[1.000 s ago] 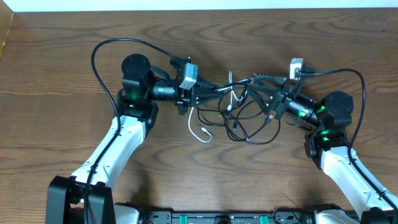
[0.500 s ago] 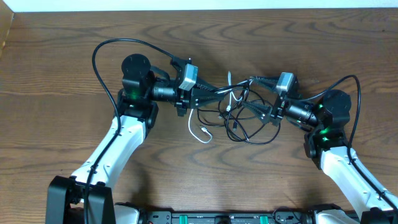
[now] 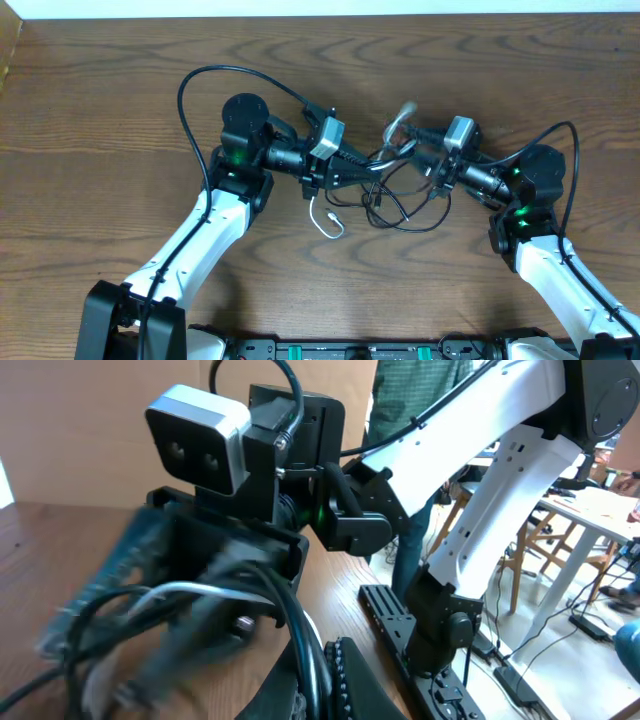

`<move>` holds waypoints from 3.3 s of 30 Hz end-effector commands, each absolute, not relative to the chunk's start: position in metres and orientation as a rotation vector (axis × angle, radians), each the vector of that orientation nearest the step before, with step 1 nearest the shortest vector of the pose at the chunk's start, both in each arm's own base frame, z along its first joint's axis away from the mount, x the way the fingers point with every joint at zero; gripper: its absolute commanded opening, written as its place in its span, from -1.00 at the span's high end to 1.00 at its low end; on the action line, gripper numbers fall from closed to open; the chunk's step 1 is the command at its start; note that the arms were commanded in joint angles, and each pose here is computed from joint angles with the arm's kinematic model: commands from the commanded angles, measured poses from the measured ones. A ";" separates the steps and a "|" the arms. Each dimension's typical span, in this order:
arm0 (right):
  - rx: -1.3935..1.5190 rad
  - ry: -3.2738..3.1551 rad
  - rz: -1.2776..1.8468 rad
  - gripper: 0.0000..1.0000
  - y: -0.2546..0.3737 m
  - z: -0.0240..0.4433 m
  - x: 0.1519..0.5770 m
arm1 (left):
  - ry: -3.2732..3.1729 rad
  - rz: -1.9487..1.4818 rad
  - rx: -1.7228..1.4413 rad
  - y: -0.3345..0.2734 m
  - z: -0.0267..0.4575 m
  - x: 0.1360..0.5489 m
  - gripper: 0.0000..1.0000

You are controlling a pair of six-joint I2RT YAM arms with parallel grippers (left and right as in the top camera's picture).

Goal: Untangle cables

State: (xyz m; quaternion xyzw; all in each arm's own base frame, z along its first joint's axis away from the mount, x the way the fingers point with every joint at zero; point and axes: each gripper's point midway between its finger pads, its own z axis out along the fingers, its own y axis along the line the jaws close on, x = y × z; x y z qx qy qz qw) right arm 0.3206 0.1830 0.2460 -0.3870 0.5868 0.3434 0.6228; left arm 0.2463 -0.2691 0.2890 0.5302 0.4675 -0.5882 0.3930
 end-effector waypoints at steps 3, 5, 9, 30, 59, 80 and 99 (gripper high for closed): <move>-0.895 1.347 0.790 0.98 0.185 0.246 0.320 | 1.178 -1.472 1.342 -0.259 0.288 0.253 0.85; -0.906 1.346 0.803 0.98 0.186 0.245 0.318 | 1.195 -1.443 1.312 -0.255 0.288 0.261 0.85; -0.928 1.336 0.827 0.98 0.188 0.245 0.313 | 1.223 -1.441 1.285 -0.250 0.288 0.267 0.85; -0.921 1.345 0.841 0.98 0.188 0.245 0.313 | 1.094 -1.379 1.357 -0.251 0.305 0.256 -0.97; -0.985 1.329 0.936 0.98 0.218 0.242 0.292 | 1.663 -1.341 0.860 -0.240 0.252 0.326 -0.97; -0.942 1.349 0.855 0.98 0.213 0.241 0.305 | 1.643 -1.490 0.966 -0.254 0.252 0.296 0.08; -0.936 1.393 0.875 0.97 0.213 0.233 0.305 | 1.640 -1.488 0.967 -0.254 0.252 0.296 0.85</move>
